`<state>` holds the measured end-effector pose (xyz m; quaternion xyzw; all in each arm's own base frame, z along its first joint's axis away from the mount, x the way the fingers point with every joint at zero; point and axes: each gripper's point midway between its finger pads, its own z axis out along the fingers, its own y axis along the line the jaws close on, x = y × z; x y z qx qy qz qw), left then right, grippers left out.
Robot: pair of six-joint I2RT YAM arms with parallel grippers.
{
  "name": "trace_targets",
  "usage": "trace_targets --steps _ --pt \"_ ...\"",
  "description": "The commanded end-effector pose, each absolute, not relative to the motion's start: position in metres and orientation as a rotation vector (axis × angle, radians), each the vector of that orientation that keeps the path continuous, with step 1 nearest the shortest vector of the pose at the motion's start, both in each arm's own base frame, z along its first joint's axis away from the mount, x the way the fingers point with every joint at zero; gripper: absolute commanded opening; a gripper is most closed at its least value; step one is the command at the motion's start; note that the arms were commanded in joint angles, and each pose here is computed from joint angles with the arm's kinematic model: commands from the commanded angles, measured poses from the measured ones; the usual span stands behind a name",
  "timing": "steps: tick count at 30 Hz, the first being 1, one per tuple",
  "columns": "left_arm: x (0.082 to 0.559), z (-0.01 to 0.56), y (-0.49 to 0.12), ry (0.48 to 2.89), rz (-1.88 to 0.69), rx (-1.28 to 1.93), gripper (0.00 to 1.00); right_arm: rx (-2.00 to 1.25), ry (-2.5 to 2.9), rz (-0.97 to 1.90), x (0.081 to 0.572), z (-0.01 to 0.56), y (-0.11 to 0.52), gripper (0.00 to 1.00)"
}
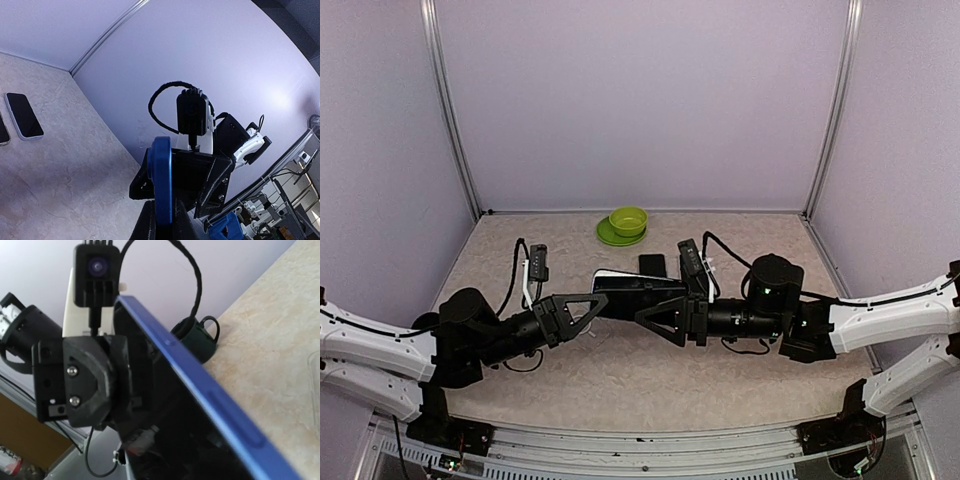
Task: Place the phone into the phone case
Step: Pass from the left arm to the right
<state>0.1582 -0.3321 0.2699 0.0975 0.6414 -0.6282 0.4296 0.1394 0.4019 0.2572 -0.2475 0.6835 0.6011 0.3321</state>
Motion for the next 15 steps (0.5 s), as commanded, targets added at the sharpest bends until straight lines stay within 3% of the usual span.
trace_targets --steps 1,4,10,15 --pt "0.162 0.275 -0.336 1.599 -1.566 0.219 0.0 -0.703 1.681 1.629 0.13 0.275 0.404 0.6" --pt "0.165 0.271 -0.336 1.621 -1.549 0.206 0.0 -0.706 1.681 1.62 0.13 0.273 0.403 0.5" --pt "0.168 0.263 -0.335 1.652 -1.527 0.194 0.0 -0.705 1.659 1.607 0.132 0.273 0.394 0.49" --pt "0.167 0.26 -0.335 1.665 -1.525 0.19 0.0 -0.696 1.598 1.63 0.131 0.285 0.383 0.61"
